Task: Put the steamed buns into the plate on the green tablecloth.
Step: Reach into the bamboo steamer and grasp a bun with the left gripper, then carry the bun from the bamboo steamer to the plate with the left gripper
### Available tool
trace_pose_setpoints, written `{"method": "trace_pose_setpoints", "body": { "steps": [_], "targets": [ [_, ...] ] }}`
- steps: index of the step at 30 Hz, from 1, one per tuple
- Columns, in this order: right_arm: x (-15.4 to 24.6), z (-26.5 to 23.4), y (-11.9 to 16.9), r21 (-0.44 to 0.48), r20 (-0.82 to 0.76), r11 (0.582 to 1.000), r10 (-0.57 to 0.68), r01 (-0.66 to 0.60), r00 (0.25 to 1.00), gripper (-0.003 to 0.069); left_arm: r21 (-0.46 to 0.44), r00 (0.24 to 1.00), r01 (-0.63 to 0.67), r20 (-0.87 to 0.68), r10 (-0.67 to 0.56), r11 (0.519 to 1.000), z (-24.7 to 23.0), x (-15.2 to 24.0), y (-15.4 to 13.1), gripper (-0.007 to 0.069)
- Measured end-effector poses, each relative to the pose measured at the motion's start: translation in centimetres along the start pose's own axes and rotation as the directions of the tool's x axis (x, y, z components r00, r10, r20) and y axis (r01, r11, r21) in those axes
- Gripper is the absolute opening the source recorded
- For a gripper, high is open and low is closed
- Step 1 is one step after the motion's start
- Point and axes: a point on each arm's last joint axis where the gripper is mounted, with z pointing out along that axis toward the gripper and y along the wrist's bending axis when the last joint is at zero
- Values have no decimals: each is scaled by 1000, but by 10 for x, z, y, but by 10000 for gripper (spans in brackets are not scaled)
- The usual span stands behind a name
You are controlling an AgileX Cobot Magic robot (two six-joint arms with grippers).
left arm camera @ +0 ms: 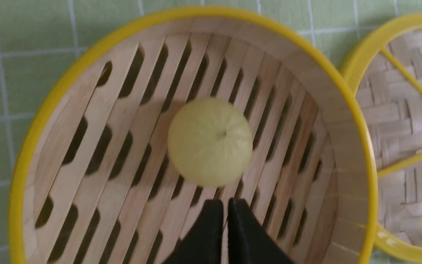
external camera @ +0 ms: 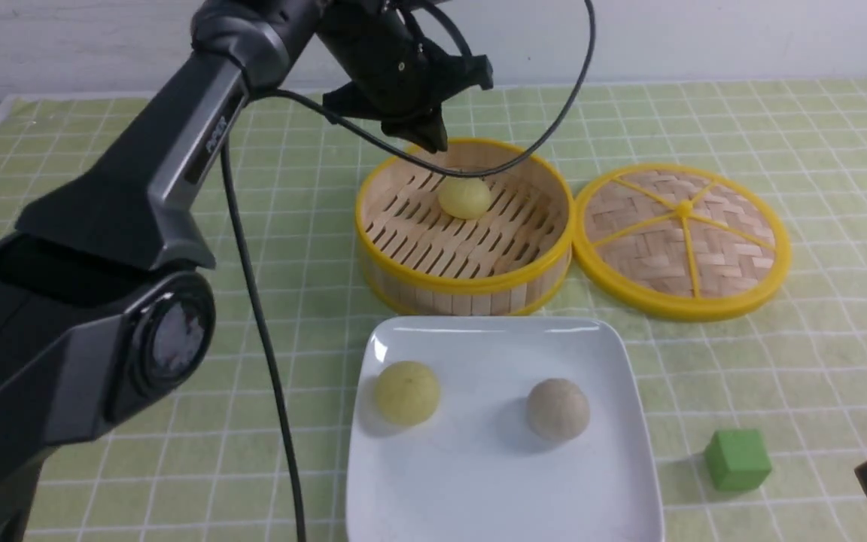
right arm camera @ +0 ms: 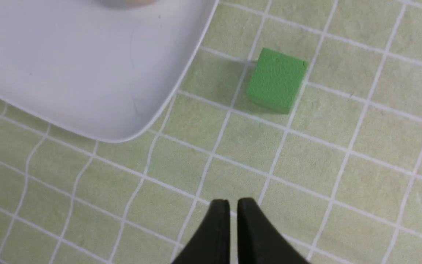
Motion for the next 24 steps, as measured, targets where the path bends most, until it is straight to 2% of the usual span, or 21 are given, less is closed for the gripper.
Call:
{"method": "trace_pose_setpoints", "body": {
  "steps": [2, 3, 7, 8, 9, 11, 13, 14, 16, 17, 18, 19, 20, 21, 24],
  "targets": [
    [0, 0, 0, -1, 5, 1000, 1, -1, 1000, 57, 25, 1000, 18, -16, -18, 1000, 16, 1, 6, 188],
    [0, 0, 0, -1, 5, 1000, 1, -1, 1000, 57, 27, 1000, 19, -18, -18, 999, 18, 1, 6, 188],
    [-1, 0, 0, 0, 14, 1000, 2, -2, 1000, 64, 22, 997, 36, -73, -34, 999, 49, 11, 15, 410],
    [-1, 0, 0, 0, 14, 1000, 2, -2, 1000, 64, 21, 997, 37, -76, -35, 999, 50, 12, 15, 426],
    [-1, 0, 0, 0, 14, 1000, 2, -2, 1000, 67, 18, 996, 40, -80, -38, 999, 57, 13, 18, 481],
    [-1, 0, 0, 0, 14, 1000, 2, -2, 1000, 71, 14, 996, 42, -82, -41, 999, 64, 15, 20, 519],
    [-1, 0, 0, 0, 14, 1000, 2, -2, 1000, 75, 8, 995, 41, -92, -40, 999, 72, 18, 23, 522],
    [-1, 0, 0, 0, 14, 1000, 2, -2, 1000, 76, 5, 994, 37, -99, -36, 999, 76, 19, 24, 512],
    [-1, 0, 0, 0, 14, 1000, 2, -2, 1000, 80, 8, 995, 24, -98, -23, 1000, 81, 21, 24, 430],
    [-1, 0, 0, 0, 14, 1000, 2, -2, 1000, 80, 8, 995, 23, -99, -22, 1000, 81, 21, 24, 419],
    [-1, 0, 0, 0, 14, 1000, 2, -2, 1000, 81, 11, 994, 13, -109, -11, 1000, 82, 23, 22, 303],
    [-1, 0, 0, 0, 14, 1000, 2, -2, 1000, 82, 11, 994, 11, -110, -10, 1000, 82, 23, 22, 303],
    [-1, 0, 0, 0, 14, 1000, 2, -2, 1000, 83, 13, 993, -4, -118, 6, 1000, 81, 24, 20, 167],
    [-1, 0, 0, 0, 14, 1000, 2, -2, 1000, 85, 16, 994, -12, -108, 13, 1000, 77, 22, 19, 101],
    [-1, 0, 0, 0, 14, 1000, 2, -2, 1000, 90, 36, 998, -43, -35, 44, 998, 52, 10, 9, 28]
  ]
}}
